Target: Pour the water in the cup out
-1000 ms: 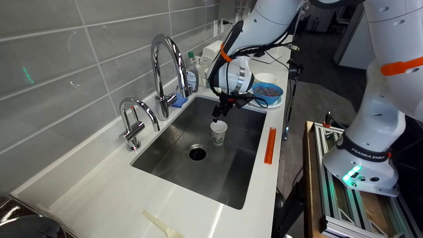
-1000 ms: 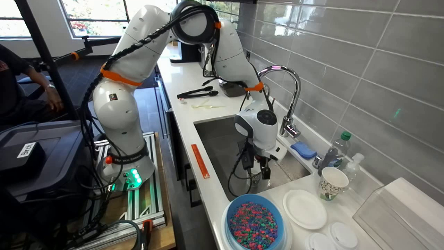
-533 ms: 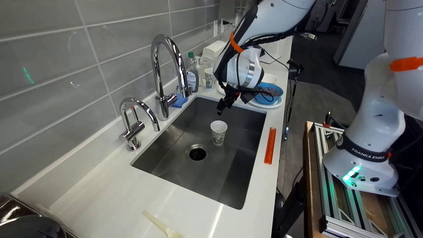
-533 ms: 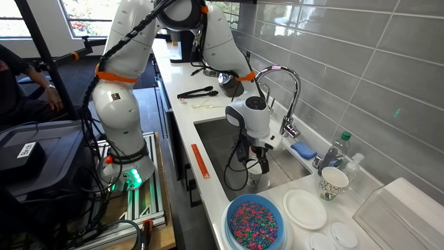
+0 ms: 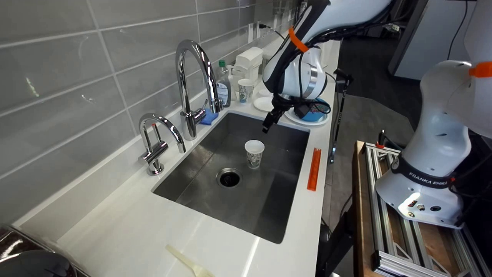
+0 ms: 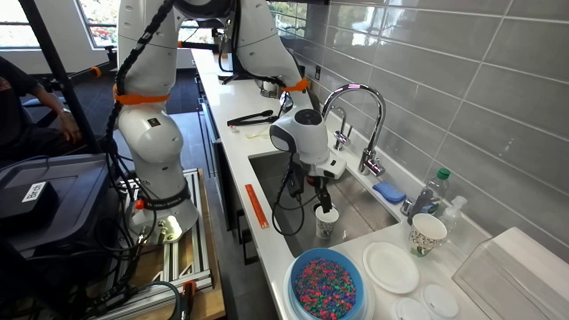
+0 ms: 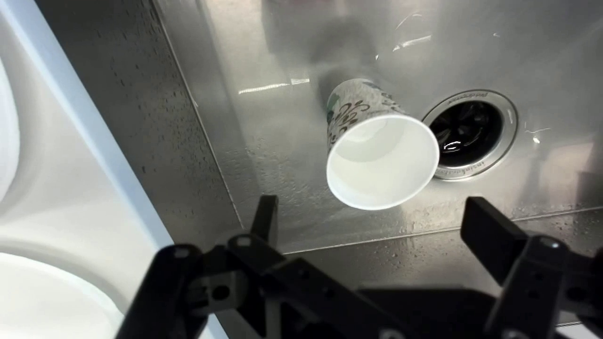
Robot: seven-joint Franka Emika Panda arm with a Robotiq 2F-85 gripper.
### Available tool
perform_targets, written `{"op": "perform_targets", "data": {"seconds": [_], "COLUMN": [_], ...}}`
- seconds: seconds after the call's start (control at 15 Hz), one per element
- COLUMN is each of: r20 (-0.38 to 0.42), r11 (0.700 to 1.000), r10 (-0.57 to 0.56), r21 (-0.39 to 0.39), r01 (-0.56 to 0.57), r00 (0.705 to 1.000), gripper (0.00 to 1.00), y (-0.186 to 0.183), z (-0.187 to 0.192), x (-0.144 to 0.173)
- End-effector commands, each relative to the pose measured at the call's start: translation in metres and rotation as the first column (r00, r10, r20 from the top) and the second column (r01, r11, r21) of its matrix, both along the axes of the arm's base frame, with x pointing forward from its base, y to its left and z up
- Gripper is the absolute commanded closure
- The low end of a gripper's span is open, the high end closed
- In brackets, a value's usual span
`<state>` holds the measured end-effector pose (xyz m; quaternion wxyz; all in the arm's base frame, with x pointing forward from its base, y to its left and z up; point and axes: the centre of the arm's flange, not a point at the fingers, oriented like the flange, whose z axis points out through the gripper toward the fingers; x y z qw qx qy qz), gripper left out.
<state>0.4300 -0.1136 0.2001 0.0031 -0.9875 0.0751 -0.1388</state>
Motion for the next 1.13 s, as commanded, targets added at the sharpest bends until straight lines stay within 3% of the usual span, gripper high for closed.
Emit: {"op": "perform_targets", "data": {"seconds": [0.0,0.6,0.67,1.07], "r20": [0.003,0.026,0.017,0.021], "r11": [1.0,0.996,0.996,0.996], "r10": [0.018,0.089,0.085,0.086], "r21": [-0.009,-0.012,-0.004,-0.003], "r01": [-0.018,-0.089,-0.085,-0.086], "r00": [1.0,0.996,0.996,0.996], "gripper": [0.0,0.0,0.0,0.0], "y": [0.015,0.04,0.029,0.03], "z": [0.034,0.052,0.024,0.025], "x": [-0.024,-0.028,-0.017,-0.016]}}
